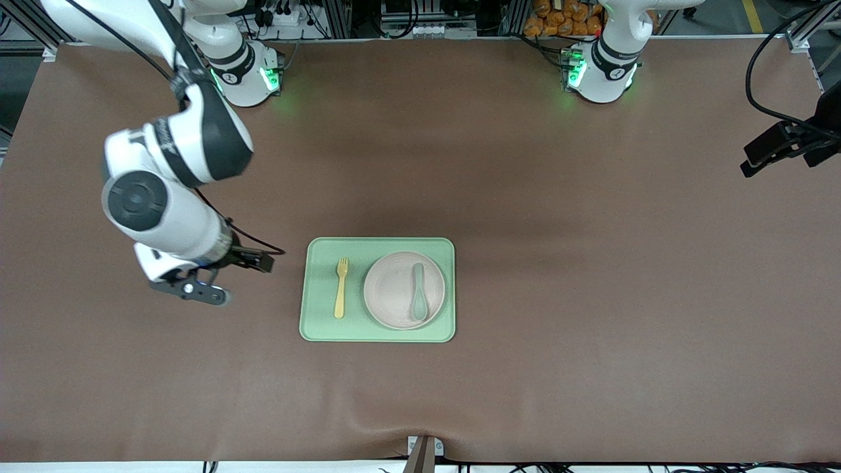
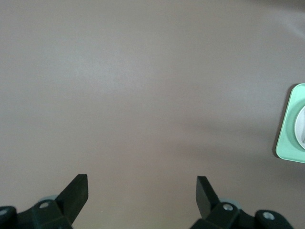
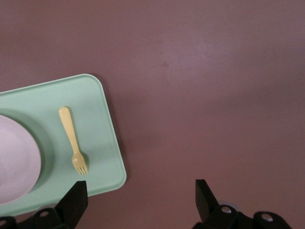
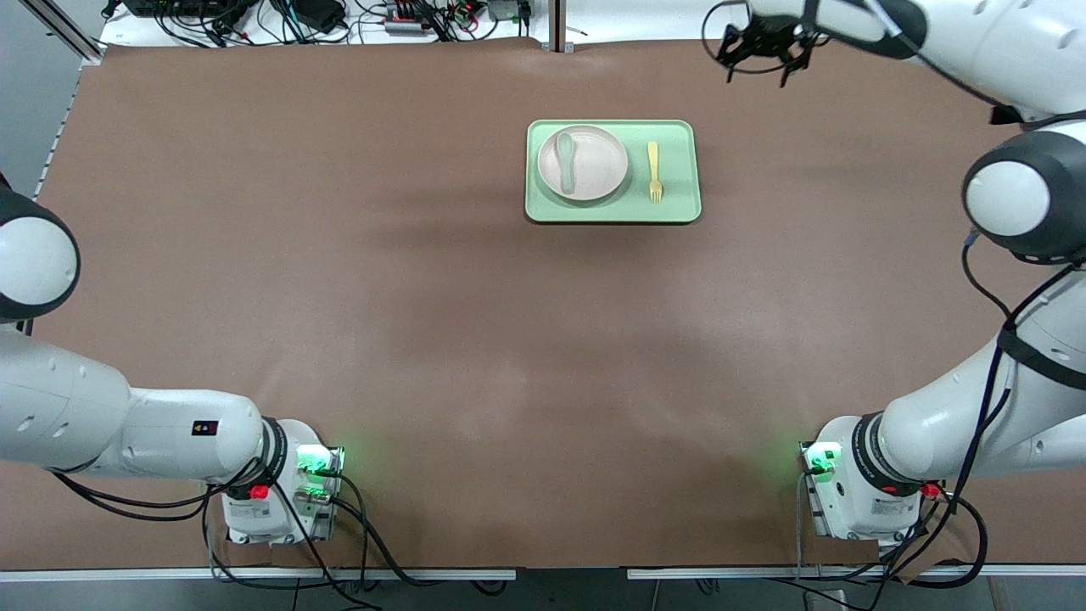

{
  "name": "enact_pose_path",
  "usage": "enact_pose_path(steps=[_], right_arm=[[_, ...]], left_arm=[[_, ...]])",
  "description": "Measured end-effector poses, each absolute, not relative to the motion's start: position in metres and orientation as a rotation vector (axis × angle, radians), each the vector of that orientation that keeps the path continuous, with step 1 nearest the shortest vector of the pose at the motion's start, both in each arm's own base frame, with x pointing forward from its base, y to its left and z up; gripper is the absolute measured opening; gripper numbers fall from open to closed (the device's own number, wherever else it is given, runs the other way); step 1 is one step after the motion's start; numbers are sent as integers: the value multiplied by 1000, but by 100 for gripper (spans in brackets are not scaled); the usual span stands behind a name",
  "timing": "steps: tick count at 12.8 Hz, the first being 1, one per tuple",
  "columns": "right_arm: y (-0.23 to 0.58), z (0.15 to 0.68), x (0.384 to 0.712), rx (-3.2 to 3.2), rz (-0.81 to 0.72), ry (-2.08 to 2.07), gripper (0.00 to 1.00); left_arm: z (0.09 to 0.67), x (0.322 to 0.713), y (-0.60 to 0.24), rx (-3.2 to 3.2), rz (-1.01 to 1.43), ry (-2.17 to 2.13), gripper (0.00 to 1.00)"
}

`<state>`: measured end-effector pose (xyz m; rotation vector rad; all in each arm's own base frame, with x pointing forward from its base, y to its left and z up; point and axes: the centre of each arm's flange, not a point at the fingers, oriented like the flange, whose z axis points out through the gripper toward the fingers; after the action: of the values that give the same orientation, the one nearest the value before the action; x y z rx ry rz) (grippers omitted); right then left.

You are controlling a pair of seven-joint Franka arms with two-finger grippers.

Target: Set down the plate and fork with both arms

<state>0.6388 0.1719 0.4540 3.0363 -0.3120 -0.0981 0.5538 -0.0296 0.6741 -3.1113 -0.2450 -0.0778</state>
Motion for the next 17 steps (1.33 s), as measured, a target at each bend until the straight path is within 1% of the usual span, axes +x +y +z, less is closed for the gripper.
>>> enact_pose_path(steps=[7,10,12,14,17], right_arm=[[92,569,598,3052,-88,-118,100],[70,608,579,3100,-41,-103,100],[55,627,565,3109,-11,-86,100],[49,635,554,3104,5,-98,100],[40,638,553,3109,25,-126,100]], left_arm=[[674,554,-29,-3111,-77,-247,100],[672,554,-26,-3111,-70,-229,100],[666,554,-19,-3109,-46,-237,100],[661,551,-17,-3108,-29,-235,100],[662,540,-22,-3110,-22,-164,100]])
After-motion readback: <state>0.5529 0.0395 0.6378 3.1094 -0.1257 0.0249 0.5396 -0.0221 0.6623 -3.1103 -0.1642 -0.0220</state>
